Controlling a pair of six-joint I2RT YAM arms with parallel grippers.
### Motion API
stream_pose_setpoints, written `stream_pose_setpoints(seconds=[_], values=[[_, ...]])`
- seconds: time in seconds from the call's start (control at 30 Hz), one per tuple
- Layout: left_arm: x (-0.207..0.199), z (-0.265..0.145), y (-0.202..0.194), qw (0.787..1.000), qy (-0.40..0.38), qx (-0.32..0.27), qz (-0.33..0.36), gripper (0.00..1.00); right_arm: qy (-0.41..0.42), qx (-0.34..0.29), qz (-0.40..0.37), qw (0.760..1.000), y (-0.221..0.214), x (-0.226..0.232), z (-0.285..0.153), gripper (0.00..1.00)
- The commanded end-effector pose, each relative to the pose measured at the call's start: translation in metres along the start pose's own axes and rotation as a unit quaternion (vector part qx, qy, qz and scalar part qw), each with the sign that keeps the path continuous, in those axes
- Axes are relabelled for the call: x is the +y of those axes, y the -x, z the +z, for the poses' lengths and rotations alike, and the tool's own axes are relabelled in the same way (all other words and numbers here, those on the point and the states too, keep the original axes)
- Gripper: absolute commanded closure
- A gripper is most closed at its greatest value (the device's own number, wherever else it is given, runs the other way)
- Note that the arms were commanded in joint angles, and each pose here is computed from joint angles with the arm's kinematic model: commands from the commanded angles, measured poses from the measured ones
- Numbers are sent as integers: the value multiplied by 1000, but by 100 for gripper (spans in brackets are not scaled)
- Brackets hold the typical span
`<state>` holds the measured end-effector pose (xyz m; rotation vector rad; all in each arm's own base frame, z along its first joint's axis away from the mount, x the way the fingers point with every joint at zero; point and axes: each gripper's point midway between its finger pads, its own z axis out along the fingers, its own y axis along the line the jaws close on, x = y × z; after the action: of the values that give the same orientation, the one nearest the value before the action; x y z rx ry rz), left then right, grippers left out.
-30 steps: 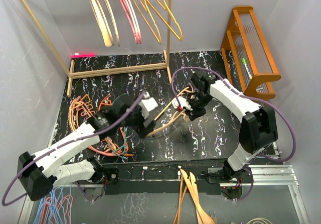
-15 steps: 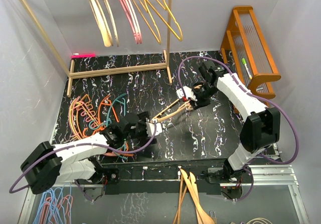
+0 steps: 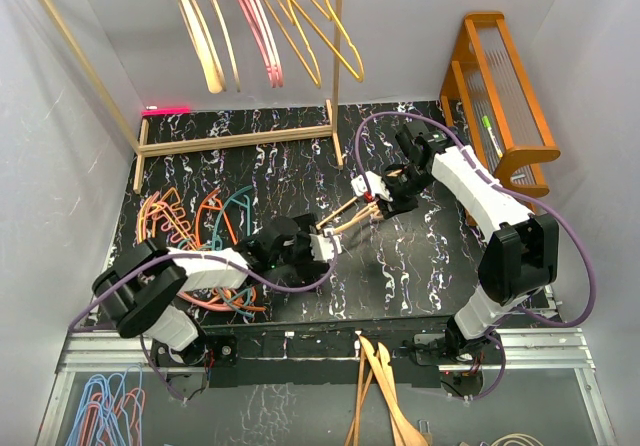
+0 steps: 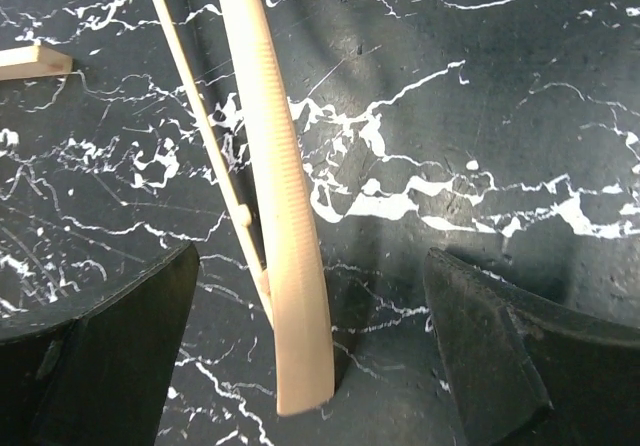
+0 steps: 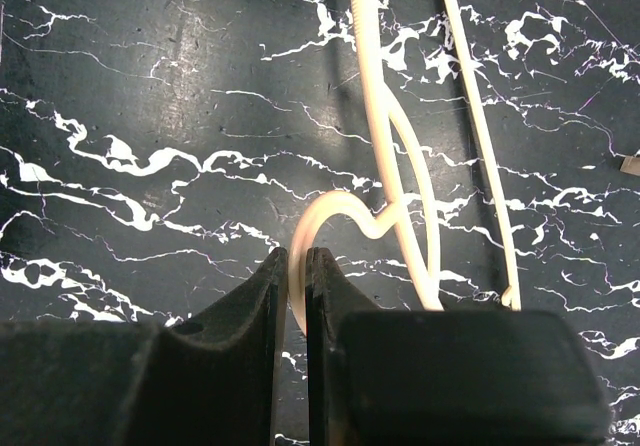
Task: Organize the hangers
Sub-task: Pick up the hanger at the center of the board.
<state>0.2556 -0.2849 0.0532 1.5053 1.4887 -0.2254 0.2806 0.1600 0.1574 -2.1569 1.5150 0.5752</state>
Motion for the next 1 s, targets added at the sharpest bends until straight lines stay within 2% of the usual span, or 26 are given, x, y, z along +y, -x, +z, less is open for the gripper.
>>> stream_pose_setpoints(seconds=[0.0,0.13,0.23,0.27,0.4,0.47,0.5,0.53,0.63,0.67,0.7,0.73,0.77,0.83,0.97], values=[[11,13,19,999,1,-33,-30,11,-19,-23,2,1000,15,-5,-12,92],[16,15,7,997,-7,-18,-69,29,-27,-32,1,999,20,-8,-16,92],[16,12,0,997,-8,-10,-82,38,-30,-35,-3,999,22,-10,-18,92],[16,11,-2,996,-9,-7,-84,44,-32,-36,-4,999,22,-10,-19,92],[14,7,-9,995,-1,3,-100,81,-37,-40,-4,999,23,-15,-22,92],[13,7,-13,994,2,8,-105,86,-39,-44,-2,998,24,-16,-22,92],[13,7,-14,994,4,11,-109,91,-40,-46,-2,998,24,-16,-23,92],[14,7,-16,994,7,15,-109,100,-41,-48,-3,998,26,-16,-23,92],[19,5,-16,991,14,34,-130,100,-52,-61,-9,997,32,-21,-29,90],[22,3,-16,989,19,42,-143,100,-59,-66,-10,996,36,-23,-33,76],[25,0,-14,987,27,47,-153,100,-72,-74,-11,995,40,-29,-37,56],[29,-5,-13,984,39,52,-165,100,-90,-82,-15,992,46,-36,-43,19],[35,-11,-14,980,59,60,-182,100,-108,-90,-18,990,51,-43,-51,4],[43,-26,-13,969,90,71,-217,100,-153,-110,-7,982,64,-61,-70,2],[68,-70,-8,932,197,54,-299,100,-216,-156,44,963,88,-97,-118,2]])
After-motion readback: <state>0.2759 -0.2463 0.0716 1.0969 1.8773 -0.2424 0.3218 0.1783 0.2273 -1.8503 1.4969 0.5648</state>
